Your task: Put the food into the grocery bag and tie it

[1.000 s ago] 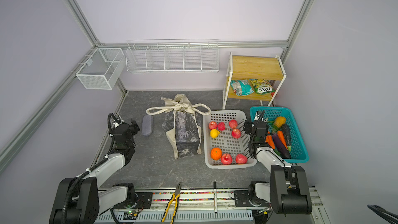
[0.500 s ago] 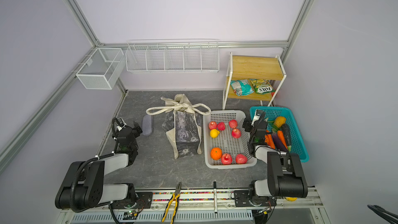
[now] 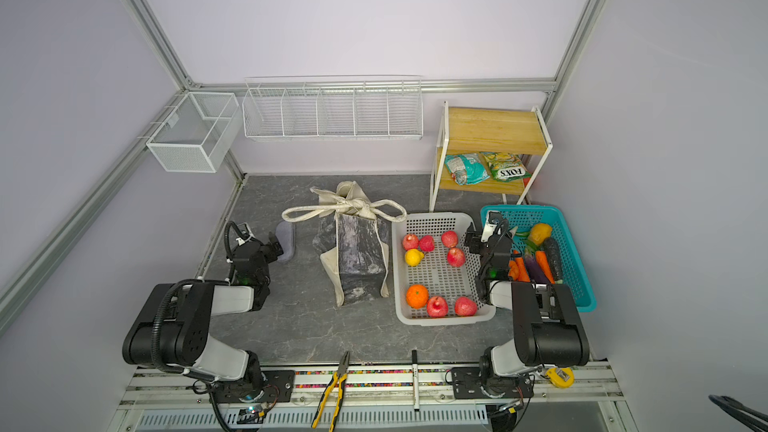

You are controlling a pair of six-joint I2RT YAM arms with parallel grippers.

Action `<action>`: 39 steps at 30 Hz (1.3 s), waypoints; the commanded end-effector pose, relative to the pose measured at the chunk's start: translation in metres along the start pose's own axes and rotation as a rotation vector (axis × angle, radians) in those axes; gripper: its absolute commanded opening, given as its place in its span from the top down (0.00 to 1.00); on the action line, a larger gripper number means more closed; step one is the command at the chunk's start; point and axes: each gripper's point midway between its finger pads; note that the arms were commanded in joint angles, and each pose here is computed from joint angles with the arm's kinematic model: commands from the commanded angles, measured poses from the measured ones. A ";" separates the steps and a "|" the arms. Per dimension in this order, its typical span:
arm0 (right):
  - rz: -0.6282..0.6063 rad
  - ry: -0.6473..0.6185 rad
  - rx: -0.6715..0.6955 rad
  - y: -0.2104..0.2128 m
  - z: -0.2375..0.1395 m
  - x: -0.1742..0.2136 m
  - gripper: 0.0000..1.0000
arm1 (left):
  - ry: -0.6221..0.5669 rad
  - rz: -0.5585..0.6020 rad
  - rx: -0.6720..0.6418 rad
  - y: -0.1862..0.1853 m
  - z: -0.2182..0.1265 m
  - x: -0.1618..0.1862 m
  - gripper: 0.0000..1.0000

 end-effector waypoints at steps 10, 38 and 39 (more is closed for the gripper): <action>-0.060 0.125 -0.002 0.010 -0.003 0.039 0.12 | -0.067 0.006 0.035 -0.008 0.002 -0.014 0.01; -0.047 0.131 -0.016 0.009 -0.002 0.041 0.12 | -0.074 0.005 0.034 -0.008 0.002 -0.016 0.01; -0.050 0.130 -0.016 0.009 -0.002 0.040 0.12 | -0.074 0.005 0.035 -0.009 0.002 -0.016 0.01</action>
Point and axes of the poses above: each gripper's point midway between its finger pads, its own z axis out along the fingers, its own y axis along the line the jaws close on, x = y × z, and after that the axes turned 3 degrees about -z, right-handed
